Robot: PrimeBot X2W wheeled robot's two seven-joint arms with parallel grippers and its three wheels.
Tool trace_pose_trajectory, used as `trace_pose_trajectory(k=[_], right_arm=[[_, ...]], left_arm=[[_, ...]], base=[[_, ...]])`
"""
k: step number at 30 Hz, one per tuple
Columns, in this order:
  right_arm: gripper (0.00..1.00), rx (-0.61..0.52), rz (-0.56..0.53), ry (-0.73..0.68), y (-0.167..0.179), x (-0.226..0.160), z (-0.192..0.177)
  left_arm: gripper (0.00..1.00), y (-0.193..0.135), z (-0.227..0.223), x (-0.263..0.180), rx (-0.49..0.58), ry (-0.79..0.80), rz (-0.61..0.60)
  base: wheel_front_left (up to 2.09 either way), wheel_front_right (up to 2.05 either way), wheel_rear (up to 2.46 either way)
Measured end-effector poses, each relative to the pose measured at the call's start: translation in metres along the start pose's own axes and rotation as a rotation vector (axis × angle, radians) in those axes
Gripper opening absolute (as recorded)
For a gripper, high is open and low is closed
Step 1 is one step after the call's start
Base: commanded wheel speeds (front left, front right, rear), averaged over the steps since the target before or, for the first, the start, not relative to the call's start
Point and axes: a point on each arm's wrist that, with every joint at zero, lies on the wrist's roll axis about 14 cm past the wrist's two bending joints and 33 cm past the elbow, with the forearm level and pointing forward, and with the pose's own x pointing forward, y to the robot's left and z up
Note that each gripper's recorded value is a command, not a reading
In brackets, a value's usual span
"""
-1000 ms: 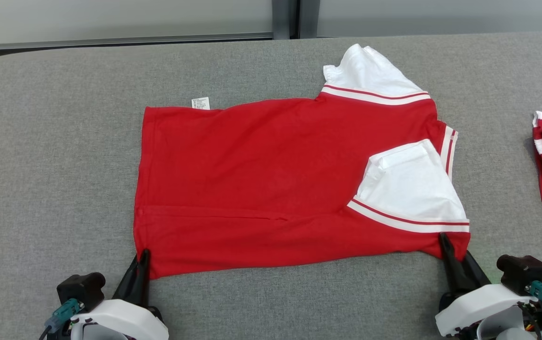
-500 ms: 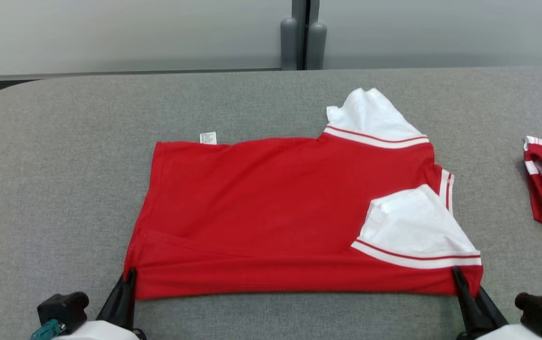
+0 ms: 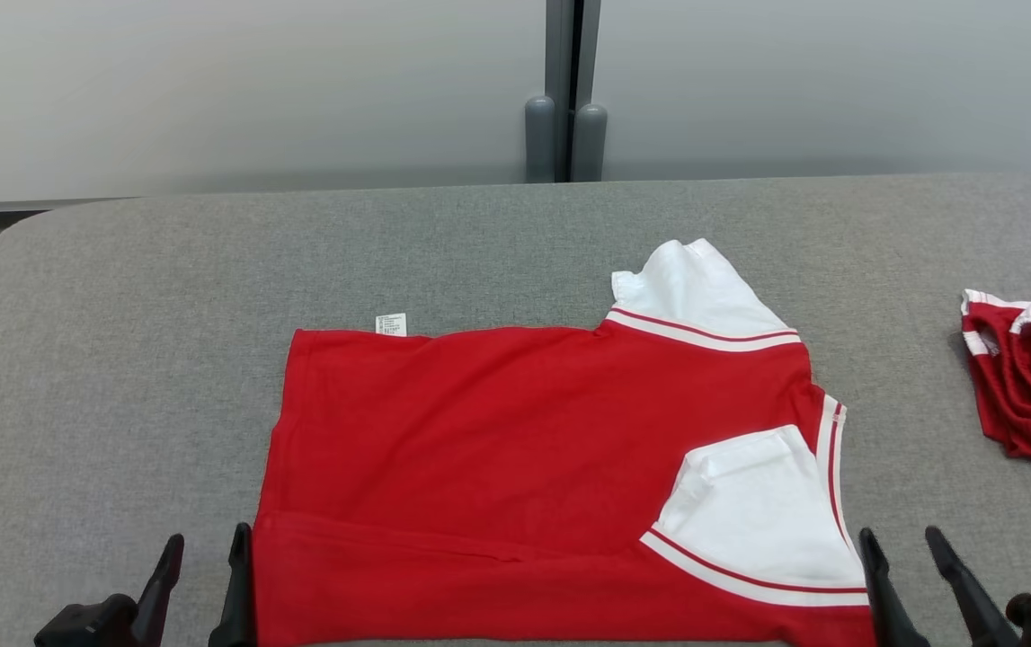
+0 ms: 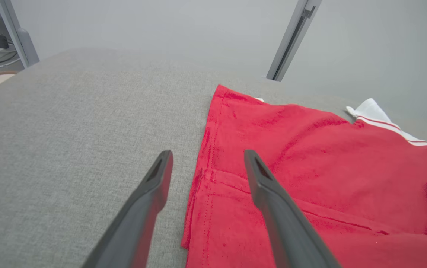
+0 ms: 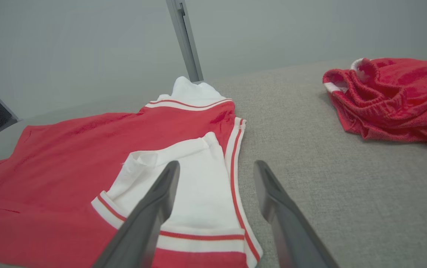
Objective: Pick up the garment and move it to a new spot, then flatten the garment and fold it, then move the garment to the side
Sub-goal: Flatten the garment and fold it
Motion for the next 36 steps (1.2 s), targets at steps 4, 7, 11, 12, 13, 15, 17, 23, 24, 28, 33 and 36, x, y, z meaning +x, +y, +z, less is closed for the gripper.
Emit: trace_pose_trajectory(k=[4, 7, 11, 12, 13, 15, 17, 23, 24, 28, 33, 36], right_arm=[[1.0, -0.075, 0.007, -0.134, -0.001, 0.004, 0.043], [1.0, -0.116, 0.011, -0.214, 0.0, 0.003, 0.072], [1.0, -0.153, 0.001, -0.26, -0.003, -0.001, 0.092], [1.0, -0.153, -0.001, -0.262, -0.003, -0.002, 0.093], [1.0, -0.152, -0.003, -0.265, -0.004, -0.002, 0.094], [1.0, -0.151, -0.003, -0.269, -0.003, -0.003, 0.095], [1.0, -0.149, -0.003, -0.272, -0.003, -0.003, 0.096], [1.0, -0.144, 0.003, -0.271, -0.001, 0.0, 0.096], [1.0, -0.144, 0.003, -0.268, 0.0, 0.001, 0.095], [1.0, -0.138, 0.009, -0.261, 0.001, 0.008, 0.095], [1.0, -0.128, 0.019, -0.254, 0.004, 0.025, 0.096], [1.0, -0.122, 0.018, -0.232, 0.002, 0.036, 0.09]], left_arm=[[1.0, -0.011, 0.025, 0.001, 0.043, -0.109, -0.029], [1.0, -0.024, 0.047, 0.001, 0.063, -0.188, -0.064], [1.0, -0.038, 0.068, 0.0, 0.072, -0.264, -0.1], [1.0, -0.04, 0.068, 0.0, 0.077, -0.262, -0.101], [1.0, -0.041, 0.068, -0.001, 0.075, -0.263, -0.104], [1.0, -0.042, 0.066, -0.002, 0.076, -0.258, -0.107], [1.0, -0.041, 0.064, -0.002, 0.077, -0.251, -0.1], [1.0, -0.04, 0.059, -0.001, 0.079, -0.23, -0.098], [1.0, -0.041, 0.056, -0.001, 0.084, -0.222, -0.1], [1.0, -0.053, 0.056, 0.015, 0.081, -0.203, -0.143], [1.0, -0.068, 0.055, 0.063, 0.064, -0.14, -0.196], [1.0, -0.07, 0.042, 0.096, 0.06, -0.065, -0.219]], base=[[0.0, 0.0, 0.0], [0.0, 0.0, 0.0], [0.0, 0.0, 0.0], [0.0, 0.0, 0.0], [0.0, 0.0, 0.0], [0.0, 0.0, 0.0], [0.0, 0.0, 0.0], [0.0, 0.0, 0.0], [0.0, 0.0, 0.0], [0.0, 0.0, 0.0], [0.0, 0.0, 0.0], [0.0, 0.0, 0.0]])
